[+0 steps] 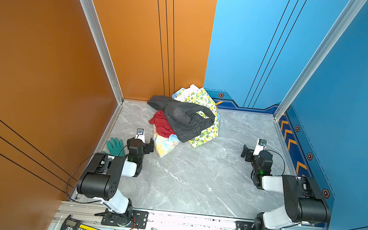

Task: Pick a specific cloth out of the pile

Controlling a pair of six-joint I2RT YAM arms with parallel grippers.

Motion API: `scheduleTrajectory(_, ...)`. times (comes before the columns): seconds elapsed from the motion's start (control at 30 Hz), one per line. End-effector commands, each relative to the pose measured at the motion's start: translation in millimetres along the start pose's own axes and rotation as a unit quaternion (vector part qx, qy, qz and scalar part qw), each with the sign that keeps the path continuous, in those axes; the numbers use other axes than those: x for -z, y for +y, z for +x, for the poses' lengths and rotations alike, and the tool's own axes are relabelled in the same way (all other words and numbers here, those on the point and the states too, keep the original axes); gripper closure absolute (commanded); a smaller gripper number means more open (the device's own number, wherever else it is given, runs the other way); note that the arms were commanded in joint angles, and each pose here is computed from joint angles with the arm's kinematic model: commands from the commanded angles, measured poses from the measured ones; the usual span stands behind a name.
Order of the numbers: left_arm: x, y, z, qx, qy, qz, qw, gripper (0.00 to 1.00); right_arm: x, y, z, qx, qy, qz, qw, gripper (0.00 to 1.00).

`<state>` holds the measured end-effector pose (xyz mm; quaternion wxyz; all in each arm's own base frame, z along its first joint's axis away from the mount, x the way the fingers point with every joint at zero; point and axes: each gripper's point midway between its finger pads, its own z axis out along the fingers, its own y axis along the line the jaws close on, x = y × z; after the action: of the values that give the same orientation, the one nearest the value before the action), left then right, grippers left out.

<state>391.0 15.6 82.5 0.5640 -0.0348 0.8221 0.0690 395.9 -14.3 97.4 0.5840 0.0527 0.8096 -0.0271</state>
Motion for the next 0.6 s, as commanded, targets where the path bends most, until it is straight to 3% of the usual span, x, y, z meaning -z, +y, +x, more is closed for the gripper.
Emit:
scheduleTrajectory(0.0, -1.3, -1.1, -9.8, -0.001, -0.012, 0.007, 1.0, 0.02, -0.7, 0.8, 5.7, 0.002, 0.011, -0.003, 1.0, 0.0)
scheduleTrajectory(0.57, -1.5, -0.3, -8.6, 0.002, -0.011, 0.004, 1.0, 0.02, -0.8, 0.7, 5.9, 0.001, 0.012, -0.004, 1.0, 0.0)
